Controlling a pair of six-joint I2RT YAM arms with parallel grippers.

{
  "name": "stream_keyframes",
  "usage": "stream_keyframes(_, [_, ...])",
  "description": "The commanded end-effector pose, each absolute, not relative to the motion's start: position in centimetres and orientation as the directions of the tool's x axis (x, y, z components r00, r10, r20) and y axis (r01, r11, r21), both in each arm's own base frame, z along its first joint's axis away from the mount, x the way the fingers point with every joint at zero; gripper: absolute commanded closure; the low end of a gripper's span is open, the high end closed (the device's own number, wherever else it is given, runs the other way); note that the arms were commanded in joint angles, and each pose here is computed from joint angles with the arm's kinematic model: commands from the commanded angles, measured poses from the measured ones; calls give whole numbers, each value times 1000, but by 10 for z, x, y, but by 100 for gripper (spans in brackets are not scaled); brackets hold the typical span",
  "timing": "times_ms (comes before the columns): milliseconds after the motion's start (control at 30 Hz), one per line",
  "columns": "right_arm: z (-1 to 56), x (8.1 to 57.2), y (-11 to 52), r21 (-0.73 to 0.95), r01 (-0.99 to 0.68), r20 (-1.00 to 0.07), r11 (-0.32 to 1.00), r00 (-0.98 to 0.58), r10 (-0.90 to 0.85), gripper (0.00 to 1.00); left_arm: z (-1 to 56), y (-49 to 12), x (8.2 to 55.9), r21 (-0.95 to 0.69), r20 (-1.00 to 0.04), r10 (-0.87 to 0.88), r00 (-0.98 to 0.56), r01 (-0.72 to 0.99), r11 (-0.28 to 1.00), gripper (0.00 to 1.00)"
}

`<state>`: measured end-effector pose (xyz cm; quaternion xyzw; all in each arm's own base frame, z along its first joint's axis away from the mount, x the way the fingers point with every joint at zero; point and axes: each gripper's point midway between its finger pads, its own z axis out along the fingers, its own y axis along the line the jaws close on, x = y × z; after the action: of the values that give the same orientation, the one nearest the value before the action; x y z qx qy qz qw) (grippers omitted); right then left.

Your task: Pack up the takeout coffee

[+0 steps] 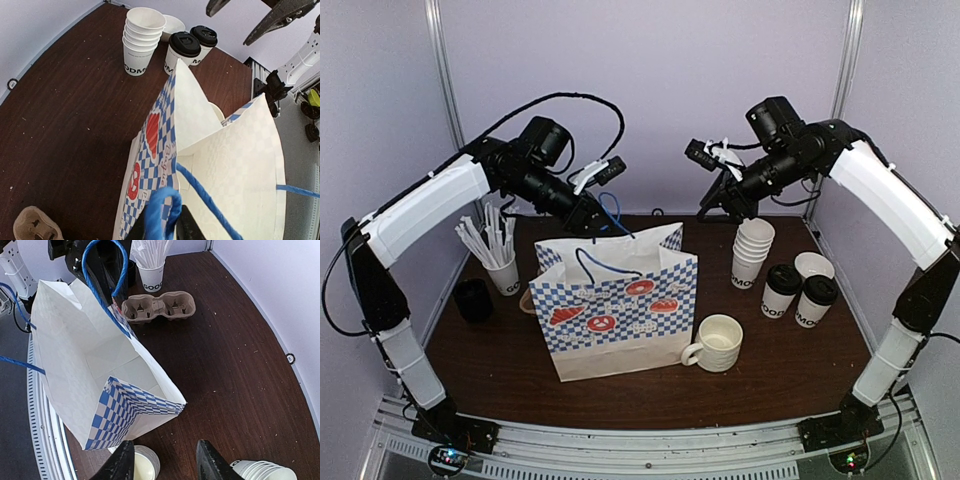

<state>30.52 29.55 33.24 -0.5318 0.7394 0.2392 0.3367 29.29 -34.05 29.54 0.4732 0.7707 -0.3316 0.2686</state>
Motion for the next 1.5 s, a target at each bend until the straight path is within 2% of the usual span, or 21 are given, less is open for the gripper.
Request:
stream_keyframes(0, [336,321,299,-10,-937,-753,350,-224,-619,54,305,-351,294,-223,-751,562,-345,935,276,87])
stream_keyframes(67, [337,324,306,8,-940,-759,340,-227,-610,52,315,-355,299,-197,-769,553,-322,941,274,96])
stream_keyframes(167, [339,325,321,39,-951,-761,307,-227,-608,48,337,-362,303,-161,-805,526,-277,953,255,100])
stream_keyframes(267, [341,319,341,39,-964,-758,261,-199,-621,42,351,-371,298,-132,-829,511,-226,968,214,100])
stream_keyframes(500, [337,305,366,18,-982,-746,187,-137,-651,36,355,-384,287,-95,-835,519,-182,977,190,100])
stream_keyframes(767, [343,298,370,-17,-989,-760,145,-82,-645,35,368,-393,279,-61,-871,473,-133,984,165,100])
stream_keyframes(1033, [339,292,378,-26,-995,-769,97,-42,-638,57,380,-393,276,-26,-903,420,-91,987,159,100])
stream_keyframes(1267, [337,294,387,-107,-991,-767,80,31,-641,62,383,-395,275,-28,-911,403,-87,988,150,100])
stream_keyframes(1333, [336,295,388,-120,-990,-765,80,41,-642,70,384,-394,275,-24,-912,401,-85,988,155,100])
stream_keyframes(1467, [336,296,386,-134,-988,-762,81,50,-646,96,384,-389,277,-4,-913,401,-79,983,184,100])
